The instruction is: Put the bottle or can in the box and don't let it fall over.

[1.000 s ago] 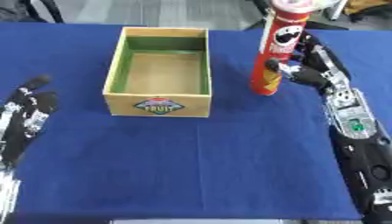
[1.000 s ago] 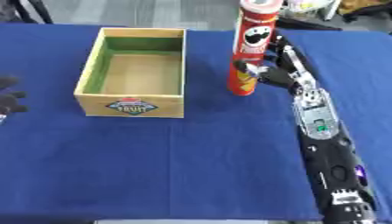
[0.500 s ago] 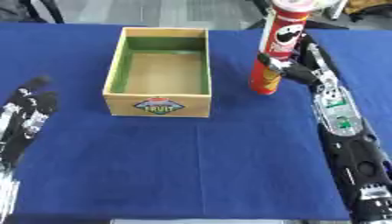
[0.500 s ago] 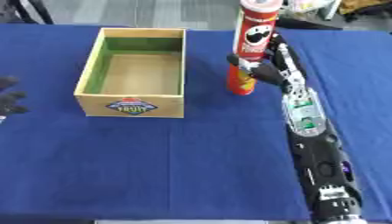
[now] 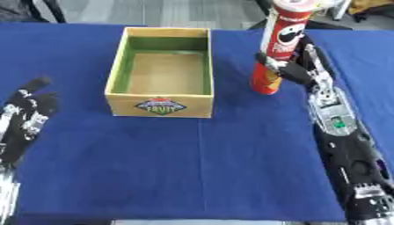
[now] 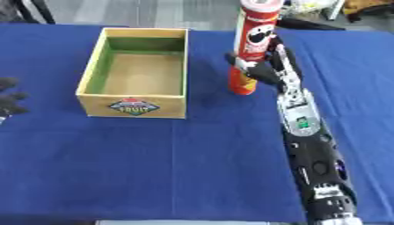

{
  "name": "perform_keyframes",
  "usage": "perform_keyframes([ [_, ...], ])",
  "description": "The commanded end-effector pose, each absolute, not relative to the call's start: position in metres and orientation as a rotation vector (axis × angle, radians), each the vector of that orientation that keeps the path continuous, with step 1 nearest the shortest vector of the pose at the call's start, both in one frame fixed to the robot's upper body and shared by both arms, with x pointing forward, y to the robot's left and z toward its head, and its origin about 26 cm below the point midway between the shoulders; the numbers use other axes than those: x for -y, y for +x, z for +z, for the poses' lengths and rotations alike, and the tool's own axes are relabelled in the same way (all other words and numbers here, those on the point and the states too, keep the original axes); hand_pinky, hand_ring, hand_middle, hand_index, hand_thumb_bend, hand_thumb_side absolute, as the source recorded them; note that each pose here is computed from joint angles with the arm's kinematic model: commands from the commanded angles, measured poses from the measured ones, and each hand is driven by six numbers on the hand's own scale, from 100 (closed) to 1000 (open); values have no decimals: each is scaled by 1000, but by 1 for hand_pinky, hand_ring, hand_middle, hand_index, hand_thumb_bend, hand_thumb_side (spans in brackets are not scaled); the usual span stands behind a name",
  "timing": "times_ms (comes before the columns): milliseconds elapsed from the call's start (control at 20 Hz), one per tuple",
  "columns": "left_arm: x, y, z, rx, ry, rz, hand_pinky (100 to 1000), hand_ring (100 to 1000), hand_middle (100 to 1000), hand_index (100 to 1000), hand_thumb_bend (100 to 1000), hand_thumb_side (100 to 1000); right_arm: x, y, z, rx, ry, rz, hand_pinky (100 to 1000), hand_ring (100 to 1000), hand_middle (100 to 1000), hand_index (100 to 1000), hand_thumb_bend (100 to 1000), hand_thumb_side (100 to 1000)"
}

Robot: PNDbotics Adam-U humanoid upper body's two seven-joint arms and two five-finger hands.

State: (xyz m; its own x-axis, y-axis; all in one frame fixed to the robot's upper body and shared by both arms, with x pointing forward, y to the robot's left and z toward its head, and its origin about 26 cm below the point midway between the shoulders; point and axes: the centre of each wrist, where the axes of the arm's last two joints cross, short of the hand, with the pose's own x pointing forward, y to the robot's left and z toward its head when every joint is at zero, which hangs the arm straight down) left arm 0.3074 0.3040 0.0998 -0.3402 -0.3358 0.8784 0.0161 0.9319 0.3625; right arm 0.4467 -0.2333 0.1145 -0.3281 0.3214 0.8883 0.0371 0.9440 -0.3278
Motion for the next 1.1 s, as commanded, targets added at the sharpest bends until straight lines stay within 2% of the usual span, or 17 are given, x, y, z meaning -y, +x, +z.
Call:
perform_keyframes([
  [50, -303, 309, 108, 1917, 236, -379, 742, 838, 883, 920, 666, 728, 232, 450, 124, 1915, -288, 266, 816, 887, 861, 954, 708, 334],
  [500, -303, 309, 108, 1917, 235, -379, 742, 837, 882, 920, 667, 727, 230, 452, 119, 1905, -347, 124, 708, 775, 742, 854, 657, 300],
  [750, -303, 309, 108, 1916, 234, -378, 742, 837, 882, 920, 667, 727, 228, 453, 117, 1899, -369, 25, 651, 714, 655, 777, 606, 241],
  [850, -303, 309, 108, 1916, 234, -377, 742, 837, 882, 920, 667, 727, 228, 454, 116, 1901, -378, -4, 612, 668, 602, 731, 557, 166],
  [900, -303, 309, 108, 1916, 234, -377, 742, 837, 882, 920, 667, 727, 228, 454, 116, 1903, -383, -18, 576, 616, 552, 685, 509, 100],
  [1100, -304, 309, 107, 1914, 234, -376, 742, 836, 882, 920, 667, 727, 228, 453, 116, 1912, -397, -57, 488, 497, 438, 574, 415, 100],
])
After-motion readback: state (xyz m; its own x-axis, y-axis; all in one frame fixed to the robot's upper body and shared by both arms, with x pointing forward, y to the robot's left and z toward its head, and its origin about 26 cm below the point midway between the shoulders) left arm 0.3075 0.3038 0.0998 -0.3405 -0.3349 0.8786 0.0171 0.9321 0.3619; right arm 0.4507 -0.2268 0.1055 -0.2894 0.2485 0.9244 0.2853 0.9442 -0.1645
